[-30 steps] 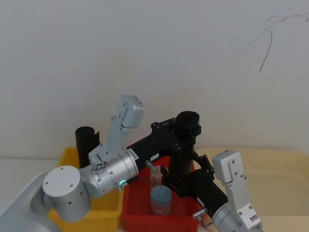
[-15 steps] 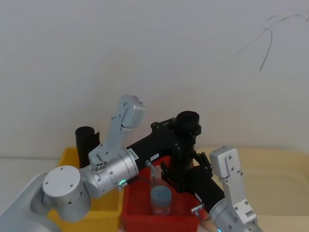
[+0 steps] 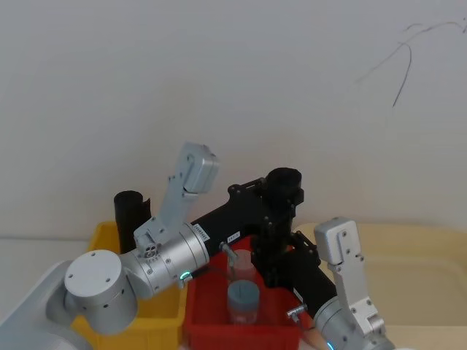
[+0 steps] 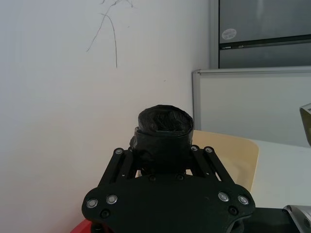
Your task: Pick up the garbage bag with the one hand and transfer it to the other hand.
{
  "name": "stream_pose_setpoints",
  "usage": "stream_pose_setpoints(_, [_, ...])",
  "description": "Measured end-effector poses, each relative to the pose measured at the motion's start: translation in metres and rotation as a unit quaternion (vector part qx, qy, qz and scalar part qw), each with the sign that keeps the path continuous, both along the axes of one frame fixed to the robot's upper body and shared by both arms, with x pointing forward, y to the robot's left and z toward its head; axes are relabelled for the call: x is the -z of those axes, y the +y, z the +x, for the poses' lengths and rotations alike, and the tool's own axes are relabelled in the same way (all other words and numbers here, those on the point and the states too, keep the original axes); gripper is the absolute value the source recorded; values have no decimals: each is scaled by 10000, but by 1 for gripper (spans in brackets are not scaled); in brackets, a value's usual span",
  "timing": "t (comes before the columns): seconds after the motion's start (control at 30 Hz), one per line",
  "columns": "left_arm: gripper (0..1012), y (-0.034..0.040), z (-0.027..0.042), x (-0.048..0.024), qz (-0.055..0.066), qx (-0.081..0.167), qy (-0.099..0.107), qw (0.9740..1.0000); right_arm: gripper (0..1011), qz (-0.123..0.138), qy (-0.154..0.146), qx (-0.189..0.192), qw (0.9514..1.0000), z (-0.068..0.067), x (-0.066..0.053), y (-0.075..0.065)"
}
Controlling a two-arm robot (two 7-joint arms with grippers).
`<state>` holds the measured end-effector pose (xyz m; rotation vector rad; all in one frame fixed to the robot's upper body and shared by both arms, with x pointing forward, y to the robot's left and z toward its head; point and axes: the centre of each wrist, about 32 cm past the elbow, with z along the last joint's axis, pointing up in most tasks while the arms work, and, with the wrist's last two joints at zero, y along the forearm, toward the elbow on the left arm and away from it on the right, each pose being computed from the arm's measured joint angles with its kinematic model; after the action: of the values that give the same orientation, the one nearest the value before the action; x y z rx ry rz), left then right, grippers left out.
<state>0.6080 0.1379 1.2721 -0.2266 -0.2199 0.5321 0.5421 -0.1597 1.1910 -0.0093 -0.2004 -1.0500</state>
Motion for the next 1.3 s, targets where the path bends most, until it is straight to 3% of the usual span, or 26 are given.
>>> stream_pose_setpoints(0.37, [398, 0, 0, 0, 0, 0, 1, 10000, 566, -3, 19, 14, 10000, 9, 1, 10])
stream_pose_setpoints(0.5, [473, -1, 0, 0, -1, 2, 0, 10000, 566, -9, 35, 16, 10000, 9, 4, 13])
stream_pose_setpoints(0.8, [773, 0, 0, 0, 0, 1, -1, 10000, 565, -11, 40, 24, 10000, 12, 4, 13])
stream_pose_setpoints(1.1, [987, 3, -8, 5, -12, 1, -37, 10000, 565, -13, 40, 24, 10000, 13, 3, 15])
stream_pose_setpoints(1.3, [1001, 24, -43, 22, -44, -40, -86, 9999, 565, -10, 39, 23, 10000, 14, 2, 17])
